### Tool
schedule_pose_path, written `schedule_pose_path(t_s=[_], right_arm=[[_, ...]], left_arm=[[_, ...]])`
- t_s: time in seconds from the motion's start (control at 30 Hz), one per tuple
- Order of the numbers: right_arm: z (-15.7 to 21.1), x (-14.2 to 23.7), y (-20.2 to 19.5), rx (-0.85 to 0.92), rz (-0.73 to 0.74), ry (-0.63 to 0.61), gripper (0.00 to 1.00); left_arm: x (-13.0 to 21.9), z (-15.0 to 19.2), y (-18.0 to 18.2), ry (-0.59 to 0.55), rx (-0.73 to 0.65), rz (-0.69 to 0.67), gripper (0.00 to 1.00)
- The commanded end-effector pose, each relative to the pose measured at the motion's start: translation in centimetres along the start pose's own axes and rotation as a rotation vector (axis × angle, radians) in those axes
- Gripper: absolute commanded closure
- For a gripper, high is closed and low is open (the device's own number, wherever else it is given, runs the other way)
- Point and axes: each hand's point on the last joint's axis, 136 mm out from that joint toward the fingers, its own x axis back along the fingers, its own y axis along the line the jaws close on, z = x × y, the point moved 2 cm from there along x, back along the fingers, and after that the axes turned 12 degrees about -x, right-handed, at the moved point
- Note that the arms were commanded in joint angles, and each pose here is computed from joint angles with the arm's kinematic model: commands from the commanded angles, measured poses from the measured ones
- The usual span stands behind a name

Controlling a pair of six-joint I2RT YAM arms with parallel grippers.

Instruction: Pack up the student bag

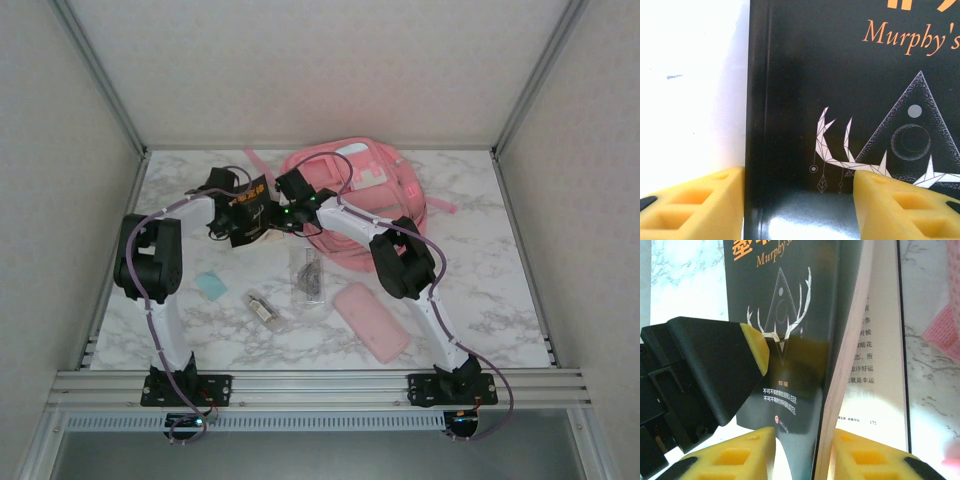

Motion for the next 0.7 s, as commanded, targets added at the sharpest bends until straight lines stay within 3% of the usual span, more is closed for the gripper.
schedule_pose_path(t_s=[0.0, 0.27, 0.47, 0.67], right_arm=[[0.1, -0.2, 0.2, -0.054, -0.025, 0.015, 0.74], [-0.7, 2.5, 1.2, -0.071, -0.019, -0.013, 0.95], [-2.4, 6.9, 3.9, -0.067, -0.122, -0.037, 0.95], [-3.5, 10.5, 4.9, -0.104, -0.223, -0.051, 0.95]], left_arm=[[-1.4, 5.9, -0.1, 0.207, -0.019, 0.0, 0.44], [3.1, 2.9, -1.4, 0.103, -0.026, 0.05, 0.39], [8.0, 0.0, -1.9, -0.042, 0.021, 0.108, 0.3], [10.3, -0.9, -2.0, -0.165, 0.154, 0.231, 0.22]])
